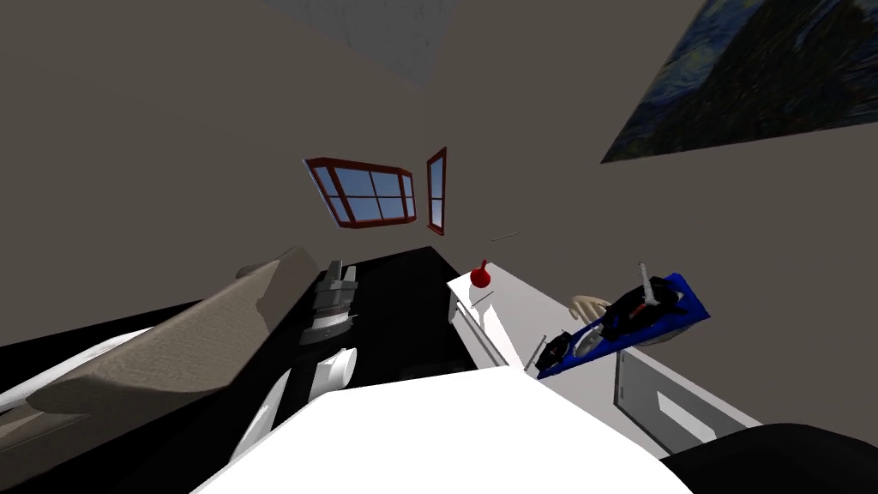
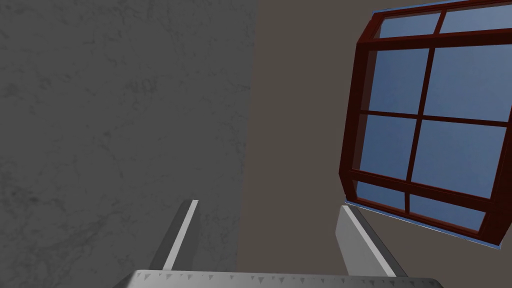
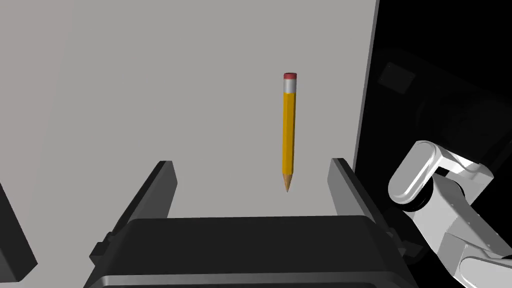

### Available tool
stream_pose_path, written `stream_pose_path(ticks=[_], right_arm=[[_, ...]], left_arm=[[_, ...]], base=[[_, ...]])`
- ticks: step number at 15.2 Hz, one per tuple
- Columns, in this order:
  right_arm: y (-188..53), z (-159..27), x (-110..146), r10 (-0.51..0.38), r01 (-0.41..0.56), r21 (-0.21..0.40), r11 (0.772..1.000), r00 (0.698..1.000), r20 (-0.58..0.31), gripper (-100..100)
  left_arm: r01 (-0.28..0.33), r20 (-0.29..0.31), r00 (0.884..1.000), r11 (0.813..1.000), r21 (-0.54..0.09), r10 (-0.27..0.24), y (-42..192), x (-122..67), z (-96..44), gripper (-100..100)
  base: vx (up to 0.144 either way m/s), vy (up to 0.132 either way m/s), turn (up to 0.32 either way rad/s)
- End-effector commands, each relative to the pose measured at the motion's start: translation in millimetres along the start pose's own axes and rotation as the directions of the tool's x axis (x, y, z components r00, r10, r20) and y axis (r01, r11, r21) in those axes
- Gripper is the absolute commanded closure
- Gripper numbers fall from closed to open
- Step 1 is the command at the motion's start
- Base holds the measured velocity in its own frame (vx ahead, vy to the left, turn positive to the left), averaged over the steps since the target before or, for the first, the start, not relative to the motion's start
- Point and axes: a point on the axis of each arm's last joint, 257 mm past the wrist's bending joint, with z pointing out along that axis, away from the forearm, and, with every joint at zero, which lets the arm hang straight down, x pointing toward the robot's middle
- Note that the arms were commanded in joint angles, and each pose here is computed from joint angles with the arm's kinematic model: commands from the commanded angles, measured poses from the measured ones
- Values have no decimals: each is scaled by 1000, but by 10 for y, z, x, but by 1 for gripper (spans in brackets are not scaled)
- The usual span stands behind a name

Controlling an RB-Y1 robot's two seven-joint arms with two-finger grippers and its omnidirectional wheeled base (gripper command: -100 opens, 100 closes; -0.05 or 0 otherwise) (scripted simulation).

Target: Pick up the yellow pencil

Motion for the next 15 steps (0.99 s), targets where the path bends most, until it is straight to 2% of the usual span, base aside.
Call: stream_pose_path(ticks=[1,2,4,6,10,12,13,14,15], right_arm=[[-145,-49,-237,-3,2,18,1000,999,47,-100],[-228,-93,-370,-6,4,29,1000,997,74,-100],[-277,-121,-449,-9,5,35,999,996,89,-100],[-146,-17,-365,17,-19,22,1000,997,78,-100],[-78,43,-350,34,-36,17,999,997,76,-100],[61,159,-321,67,-68,6,998,995,71,-100],[-24,98,-318,54,-55,13,998,996,74,-100],[97,188,-313,76,-76,3,997,995,70,100],[-44,72,-343,43,-44,14,999,996,75,100]], left_arm=[[0,0,1000,1000,0,0,0,0,0,0],[0,0,1000,1000,0,0,0,0,0,0],[0,0,1000,1000,0,0,0,0,0,0],[0,0,1000,1000,0,0,0,0,0,0],[0,0,1000,1000,0,0,0,-1,-1,0],[0,0,1000,1000,0,0,0,-1,-1,0],[0,0,1000,1000,0,0,0,0,0,0],[0,0,1000,1000,0,0,1,-1,-1,0],[0,0,1000,1000,0,0,1,-1,-1,0]], base=[[-148,84,-21],[-139,91,-20],[-127,80,-14],[-52,14,65],[-37,-41,137],[-42,-42,174],[-36,-31,106],[-31,-25,76],[-5,-2,-148]])
